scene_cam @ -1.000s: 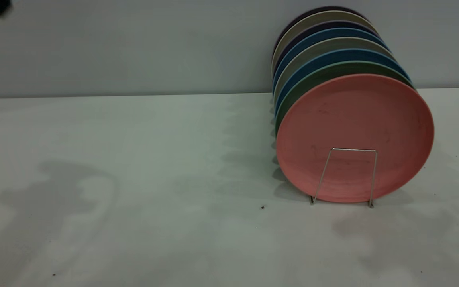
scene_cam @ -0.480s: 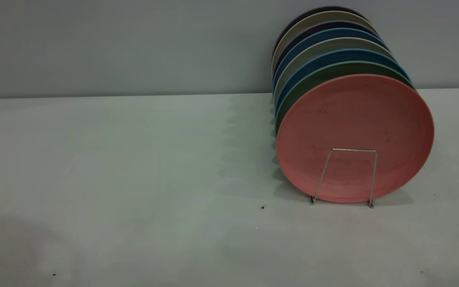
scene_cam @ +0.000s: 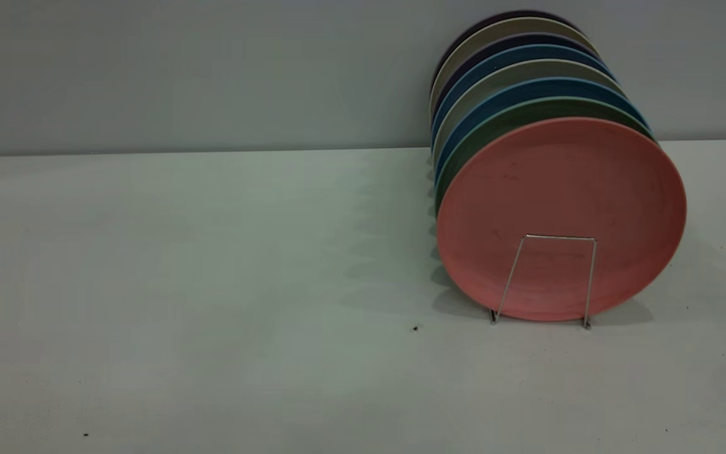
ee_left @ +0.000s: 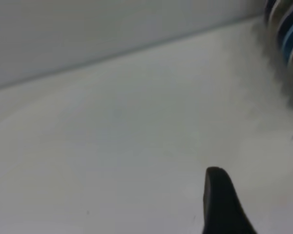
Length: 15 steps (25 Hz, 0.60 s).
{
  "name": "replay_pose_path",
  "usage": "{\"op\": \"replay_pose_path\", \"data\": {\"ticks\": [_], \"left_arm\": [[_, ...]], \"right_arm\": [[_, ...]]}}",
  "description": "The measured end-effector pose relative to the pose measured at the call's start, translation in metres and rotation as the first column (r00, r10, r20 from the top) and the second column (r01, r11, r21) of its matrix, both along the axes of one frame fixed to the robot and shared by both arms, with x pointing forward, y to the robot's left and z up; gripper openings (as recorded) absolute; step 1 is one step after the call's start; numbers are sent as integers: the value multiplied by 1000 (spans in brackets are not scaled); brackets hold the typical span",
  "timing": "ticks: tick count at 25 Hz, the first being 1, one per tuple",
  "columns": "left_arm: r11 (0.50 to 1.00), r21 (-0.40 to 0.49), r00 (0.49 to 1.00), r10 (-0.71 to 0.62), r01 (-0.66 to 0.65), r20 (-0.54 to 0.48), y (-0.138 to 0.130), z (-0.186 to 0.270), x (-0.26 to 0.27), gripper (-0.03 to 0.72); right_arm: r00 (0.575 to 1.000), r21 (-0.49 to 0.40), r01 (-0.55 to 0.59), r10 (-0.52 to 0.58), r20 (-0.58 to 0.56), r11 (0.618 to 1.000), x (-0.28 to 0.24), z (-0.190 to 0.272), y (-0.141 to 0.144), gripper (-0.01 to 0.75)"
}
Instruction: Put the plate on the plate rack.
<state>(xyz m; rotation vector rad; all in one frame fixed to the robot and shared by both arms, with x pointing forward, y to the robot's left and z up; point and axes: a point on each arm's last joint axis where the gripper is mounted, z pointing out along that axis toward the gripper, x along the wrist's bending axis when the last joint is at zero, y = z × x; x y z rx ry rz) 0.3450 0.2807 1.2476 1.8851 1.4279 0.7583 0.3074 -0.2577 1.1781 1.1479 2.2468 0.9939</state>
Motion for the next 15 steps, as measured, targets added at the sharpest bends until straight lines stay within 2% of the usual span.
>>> {"op": "replay_pose_path", "data": {"ticks": [4,7,10,15], "left_arm": [[1000,-22,994,0,2,105,7,9,-38,417],[1000,-28,991,1,3,137,11,2,-60,417],[1000,-24,994,0,2,111,14,-24,-74,417],[1000,-17,999,17,-18,-39,15,-92,-80,417]], "right_arm": [[1000,1,5,-5,-11,1000,-19,-29,-7,380],[1000,6,14,-14,-25,1000,-30,-50,-12,380],[1000,12,21,-20,-14,1000,-39,-69,-16,380],[999,7,36,-36,11,999,-50,-100,-22,380]]}}
